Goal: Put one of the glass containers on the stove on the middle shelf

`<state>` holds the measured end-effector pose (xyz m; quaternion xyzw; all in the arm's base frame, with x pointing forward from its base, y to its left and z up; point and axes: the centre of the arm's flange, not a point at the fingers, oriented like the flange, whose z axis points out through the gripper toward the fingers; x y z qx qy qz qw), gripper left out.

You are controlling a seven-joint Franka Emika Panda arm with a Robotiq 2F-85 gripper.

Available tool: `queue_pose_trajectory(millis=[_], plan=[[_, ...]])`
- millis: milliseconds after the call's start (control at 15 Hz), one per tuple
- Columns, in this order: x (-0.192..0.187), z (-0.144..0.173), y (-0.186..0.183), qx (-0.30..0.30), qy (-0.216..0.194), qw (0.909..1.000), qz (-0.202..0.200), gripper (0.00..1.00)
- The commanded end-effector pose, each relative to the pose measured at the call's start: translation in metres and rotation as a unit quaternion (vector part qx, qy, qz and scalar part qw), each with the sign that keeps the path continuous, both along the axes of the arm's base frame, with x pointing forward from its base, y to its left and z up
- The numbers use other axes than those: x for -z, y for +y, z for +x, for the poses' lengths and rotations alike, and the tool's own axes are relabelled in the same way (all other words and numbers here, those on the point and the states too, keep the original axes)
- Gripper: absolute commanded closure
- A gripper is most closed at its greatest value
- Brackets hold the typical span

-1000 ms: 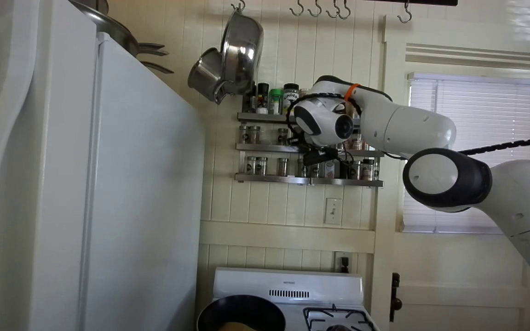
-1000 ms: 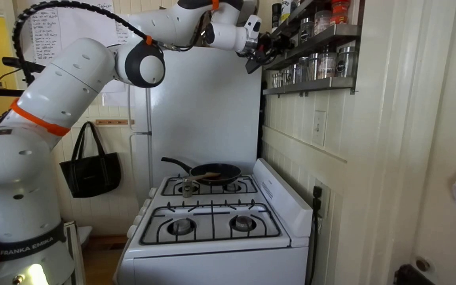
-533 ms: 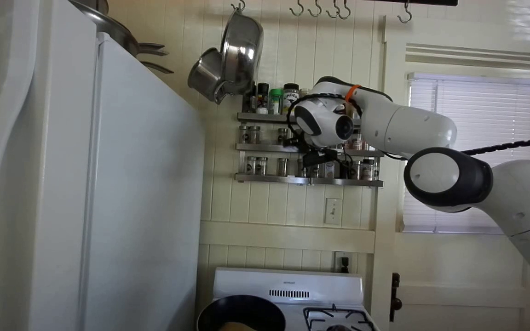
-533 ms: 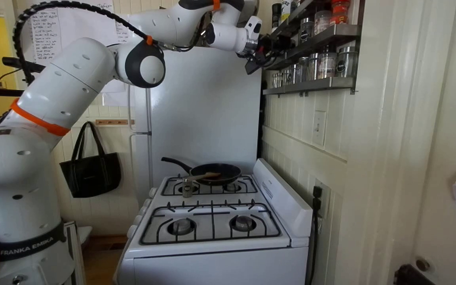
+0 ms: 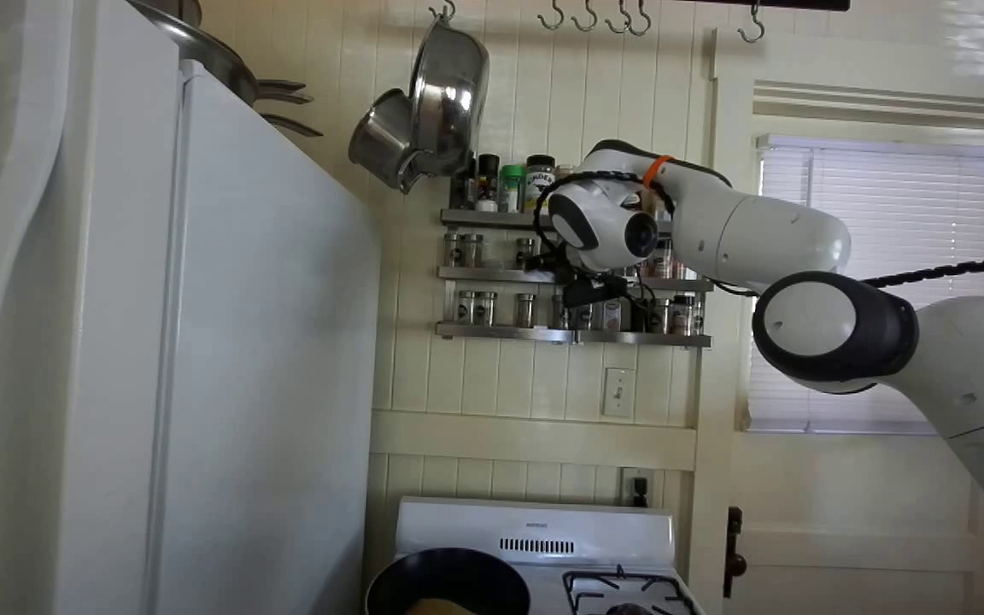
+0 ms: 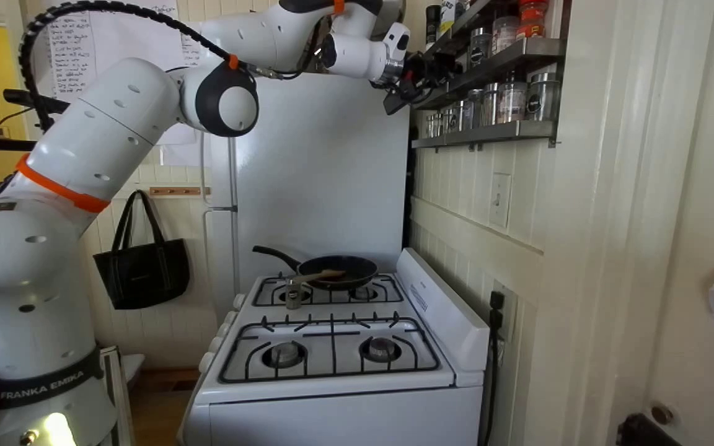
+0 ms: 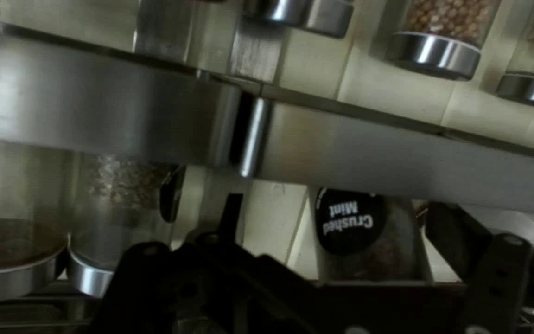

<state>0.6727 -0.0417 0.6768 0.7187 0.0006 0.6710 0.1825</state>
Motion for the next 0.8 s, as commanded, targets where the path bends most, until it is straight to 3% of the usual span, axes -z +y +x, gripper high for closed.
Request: queue_pose_trajectory(millis=[0, 733], plan=[[-0.005, -0.008, 0.0, 0.004, 0.017, 0.9998, 0.009, 0.0], [-0.008, -0.019, 0.0, 0.02, 0.045, 0.9979, 0.043, 0.0]])
